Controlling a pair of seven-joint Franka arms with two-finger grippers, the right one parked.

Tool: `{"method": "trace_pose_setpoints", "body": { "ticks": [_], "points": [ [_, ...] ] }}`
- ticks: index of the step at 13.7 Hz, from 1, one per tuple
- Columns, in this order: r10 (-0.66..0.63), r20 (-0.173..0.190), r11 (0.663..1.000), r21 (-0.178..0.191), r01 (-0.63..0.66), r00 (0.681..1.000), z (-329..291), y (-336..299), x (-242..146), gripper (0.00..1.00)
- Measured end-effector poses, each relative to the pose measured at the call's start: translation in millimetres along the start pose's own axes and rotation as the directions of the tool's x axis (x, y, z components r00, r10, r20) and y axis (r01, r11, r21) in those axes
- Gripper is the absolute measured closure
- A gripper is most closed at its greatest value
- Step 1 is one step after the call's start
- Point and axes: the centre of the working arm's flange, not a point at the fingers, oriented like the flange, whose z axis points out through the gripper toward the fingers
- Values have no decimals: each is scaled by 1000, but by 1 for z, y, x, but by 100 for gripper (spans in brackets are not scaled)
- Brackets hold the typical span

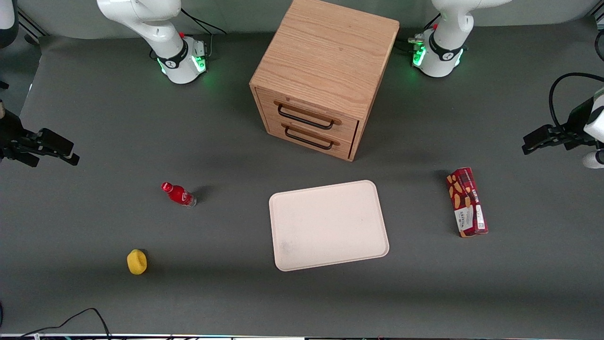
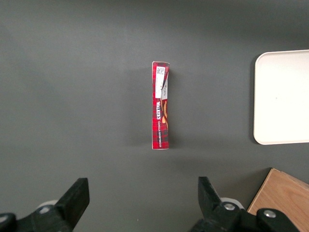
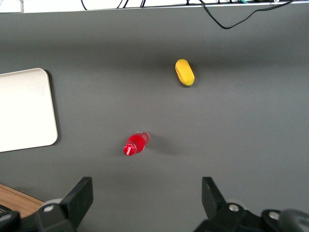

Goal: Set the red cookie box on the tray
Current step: 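Move the left gripper down over the red cookie box, fingers open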

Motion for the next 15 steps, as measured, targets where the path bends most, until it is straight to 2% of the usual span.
{"method": "trace_pose_setpoints", "body": {
  "ticks": [7, 15],
  "points": [
    [13, 9, 1000, 0, -13, 1000, 5, 7, 1, 0],
    [17, 57, 1000, 0, -17, 998, 24, 9, 7, 0]
  ]
}}
